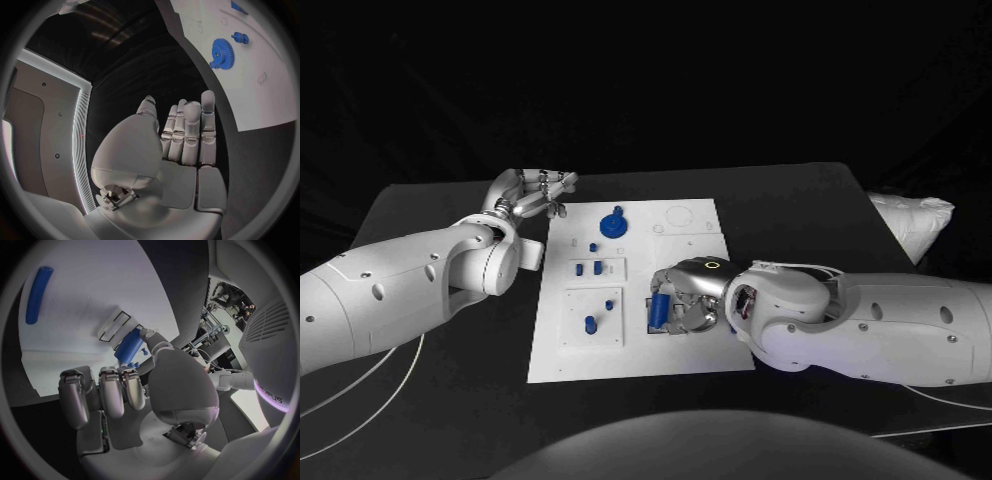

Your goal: Assemble the parts on the task board

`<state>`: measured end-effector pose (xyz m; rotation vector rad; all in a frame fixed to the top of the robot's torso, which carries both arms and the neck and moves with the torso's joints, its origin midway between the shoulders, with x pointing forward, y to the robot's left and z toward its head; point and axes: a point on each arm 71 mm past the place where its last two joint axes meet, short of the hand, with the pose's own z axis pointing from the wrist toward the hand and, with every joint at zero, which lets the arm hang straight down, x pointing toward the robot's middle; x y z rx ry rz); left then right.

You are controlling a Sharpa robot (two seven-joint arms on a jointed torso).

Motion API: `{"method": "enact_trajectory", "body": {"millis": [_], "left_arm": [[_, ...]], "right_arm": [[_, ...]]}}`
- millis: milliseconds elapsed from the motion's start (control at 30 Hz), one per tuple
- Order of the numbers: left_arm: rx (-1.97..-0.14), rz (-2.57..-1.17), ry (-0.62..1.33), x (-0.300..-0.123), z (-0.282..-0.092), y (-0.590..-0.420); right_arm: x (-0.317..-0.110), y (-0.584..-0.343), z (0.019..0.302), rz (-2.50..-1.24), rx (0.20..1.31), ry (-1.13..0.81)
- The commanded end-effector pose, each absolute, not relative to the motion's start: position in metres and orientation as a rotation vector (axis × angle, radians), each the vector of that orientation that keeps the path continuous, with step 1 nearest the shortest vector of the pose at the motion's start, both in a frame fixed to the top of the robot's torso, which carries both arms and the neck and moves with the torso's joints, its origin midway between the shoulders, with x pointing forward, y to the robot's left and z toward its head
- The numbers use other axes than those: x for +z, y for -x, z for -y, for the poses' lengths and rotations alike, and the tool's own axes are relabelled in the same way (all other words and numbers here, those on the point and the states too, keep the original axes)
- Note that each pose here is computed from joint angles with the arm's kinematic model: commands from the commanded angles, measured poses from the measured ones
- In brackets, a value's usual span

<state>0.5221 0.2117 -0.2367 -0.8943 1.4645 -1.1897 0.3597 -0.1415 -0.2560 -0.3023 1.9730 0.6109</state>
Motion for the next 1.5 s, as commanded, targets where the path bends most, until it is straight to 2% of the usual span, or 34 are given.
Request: {"method": "enact_trajectory", "body": {"millis": [33,500,1500], "left_arm": [[-1.21,-1.47,0.884,-0.236,-0.2091,-0.5215],[-1.209,-1.47,0.884,-0.2361,-0.2094,-0.5215],[-1.21,-1.475,0.886,-0.2364,-0.2088,-0.5214]], "right_arm": [[-0.2559,-0.3606,0.1441,-1.955,0.596,0.292],[-0.2541,-0.362,0.1478,-1.929,0.596,0.265],[-0.2583,-0.3639,0.1526,-1.971,0.546,0.271]]}}
